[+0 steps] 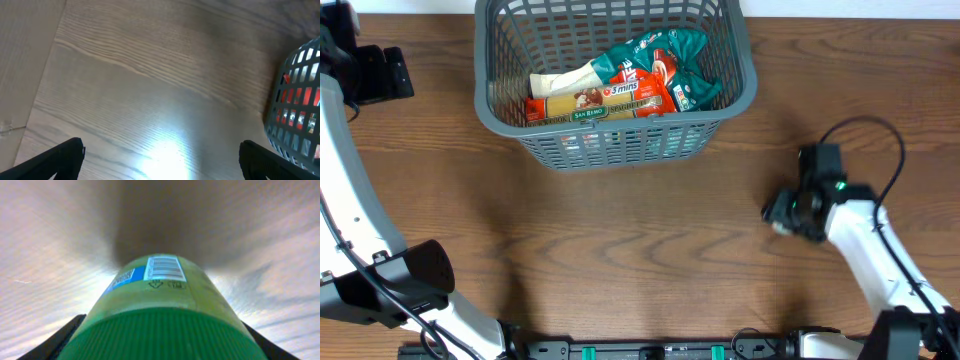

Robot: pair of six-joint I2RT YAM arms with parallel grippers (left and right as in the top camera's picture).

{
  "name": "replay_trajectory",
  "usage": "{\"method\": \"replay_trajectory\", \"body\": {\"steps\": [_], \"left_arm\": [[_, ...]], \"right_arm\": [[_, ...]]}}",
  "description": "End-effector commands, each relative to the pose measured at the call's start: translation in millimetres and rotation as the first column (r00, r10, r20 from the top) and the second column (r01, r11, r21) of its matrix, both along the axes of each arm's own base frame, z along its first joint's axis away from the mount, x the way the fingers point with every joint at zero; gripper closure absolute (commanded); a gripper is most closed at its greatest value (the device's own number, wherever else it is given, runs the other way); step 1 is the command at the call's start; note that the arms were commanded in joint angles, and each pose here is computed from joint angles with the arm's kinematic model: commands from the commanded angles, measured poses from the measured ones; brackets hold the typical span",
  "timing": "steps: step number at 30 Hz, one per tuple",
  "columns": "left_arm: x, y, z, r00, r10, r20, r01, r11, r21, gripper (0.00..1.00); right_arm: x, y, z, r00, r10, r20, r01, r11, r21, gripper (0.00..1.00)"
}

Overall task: Pack container
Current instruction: 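Lift the jar with the right gripper and lower it into the basket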

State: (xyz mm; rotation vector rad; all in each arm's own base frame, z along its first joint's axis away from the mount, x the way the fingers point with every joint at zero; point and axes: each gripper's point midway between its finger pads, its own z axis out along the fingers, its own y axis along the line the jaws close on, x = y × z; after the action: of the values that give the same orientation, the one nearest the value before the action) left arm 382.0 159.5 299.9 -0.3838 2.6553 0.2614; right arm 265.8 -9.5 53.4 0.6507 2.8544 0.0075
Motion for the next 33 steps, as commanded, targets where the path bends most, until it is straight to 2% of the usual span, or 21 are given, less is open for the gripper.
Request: {"method": "replay_trajectory", "body": {"steps": [1,9,14,19,25,33], "left_arm": [[1.4,0.5,-2.9,1.000,0.001,-0.008,-0.001,1.000,-0.003,0.01],[3.8,1.3,-1.6,1.000,0.001,0.002,-0.001,1.000,0.000,0.01],[4.3,1.5,-1.4,1.000,0.001,0.005,-0.001,1.000,0.001,0.01],[3.3,1.2,-1.9,1.000,0.001,0.000,-0.001,1.000,0.000,0.02],[2.9,1.0,-2.1,1.000,0.001,-0.002,-0.001,1.000,-0.001,0.01],[2.3,0.7,-2.5,1.000,0.001,-0.005,-0.001,1.000,-0.002,0.01]], "right_arm": [[48.8,-0.5,66.4,0.983,0.094,0.157,-0.088,0.995,-0.046,0.99],[108.1,1.7,209.5,0.915,0.247,0.320,-0.216,0.968,-0.127,0.99],[146.6,13.4,271.6,0.852,0.361,0.380,-0.328,0.933,-0.151,0.99],[175.5,43.4,298.5,0.754,0.496,0.431,-0.481,0.863,-0.151,0.99],[190.3,91.6,303.4,0.589,0.678,0.440,-0.653,0.720,-0.235,0.99],[197.8,151.3,321.3,0.427,0.789,0.441,-0.693,0.599,-0.401,0.99]]}}
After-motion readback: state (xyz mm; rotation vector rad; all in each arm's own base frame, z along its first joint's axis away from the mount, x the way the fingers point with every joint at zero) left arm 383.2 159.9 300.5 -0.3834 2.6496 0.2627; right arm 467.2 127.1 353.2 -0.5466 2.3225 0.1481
